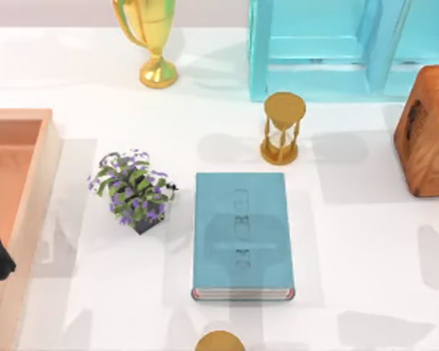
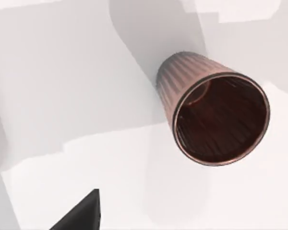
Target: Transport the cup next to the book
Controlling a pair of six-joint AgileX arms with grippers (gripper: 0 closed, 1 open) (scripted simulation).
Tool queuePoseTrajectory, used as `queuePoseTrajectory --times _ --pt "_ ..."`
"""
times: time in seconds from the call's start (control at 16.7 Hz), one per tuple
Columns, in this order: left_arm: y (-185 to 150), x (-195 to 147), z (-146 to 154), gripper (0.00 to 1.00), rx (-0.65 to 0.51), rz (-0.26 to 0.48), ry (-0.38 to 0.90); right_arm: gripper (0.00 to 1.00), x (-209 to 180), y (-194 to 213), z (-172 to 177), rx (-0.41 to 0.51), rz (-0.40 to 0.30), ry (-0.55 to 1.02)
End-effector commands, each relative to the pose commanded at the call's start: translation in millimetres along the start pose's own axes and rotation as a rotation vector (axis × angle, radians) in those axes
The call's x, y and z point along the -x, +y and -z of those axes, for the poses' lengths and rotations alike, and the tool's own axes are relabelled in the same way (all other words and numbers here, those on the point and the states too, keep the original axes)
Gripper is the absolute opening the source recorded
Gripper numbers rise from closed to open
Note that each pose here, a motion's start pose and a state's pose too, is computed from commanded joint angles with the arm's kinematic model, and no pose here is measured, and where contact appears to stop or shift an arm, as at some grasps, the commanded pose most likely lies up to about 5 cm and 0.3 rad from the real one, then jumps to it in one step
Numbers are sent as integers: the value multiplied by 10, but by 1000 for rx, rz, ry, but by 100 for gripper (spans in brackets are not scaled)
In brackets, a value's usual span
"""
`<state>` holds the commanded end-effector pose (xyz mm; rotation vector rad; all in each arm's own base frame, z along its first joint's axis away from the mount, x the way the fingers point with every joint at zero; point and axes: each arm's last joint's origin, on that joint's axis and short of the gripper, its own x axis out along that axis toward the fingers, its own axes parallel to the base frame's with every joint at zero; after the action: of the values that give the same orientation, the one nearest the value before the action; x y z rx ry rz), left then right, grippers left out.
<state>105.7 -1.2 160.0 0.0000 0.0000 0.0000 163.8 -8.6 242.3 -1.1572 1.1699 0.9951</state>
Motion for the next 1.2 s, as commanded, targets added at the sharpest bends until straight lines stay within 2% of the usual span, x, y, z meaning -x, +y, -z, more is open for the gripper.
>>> queuePoseTrajectory --times 0.18,0.3,0.72,1.2 --pt "0 0 0 100 0 0 0 100 38 -92 -3 108 -105 4" --pt "0 0 0 100 0 0 0 100 49 -122 -4 140 -139 3" --pt "0 0 0 100 0 0 0 100 4 -119 -9 145 -143 3" --pt "0 0 0 100 0 0 0 100 -782 -47 2 143 -135 3"
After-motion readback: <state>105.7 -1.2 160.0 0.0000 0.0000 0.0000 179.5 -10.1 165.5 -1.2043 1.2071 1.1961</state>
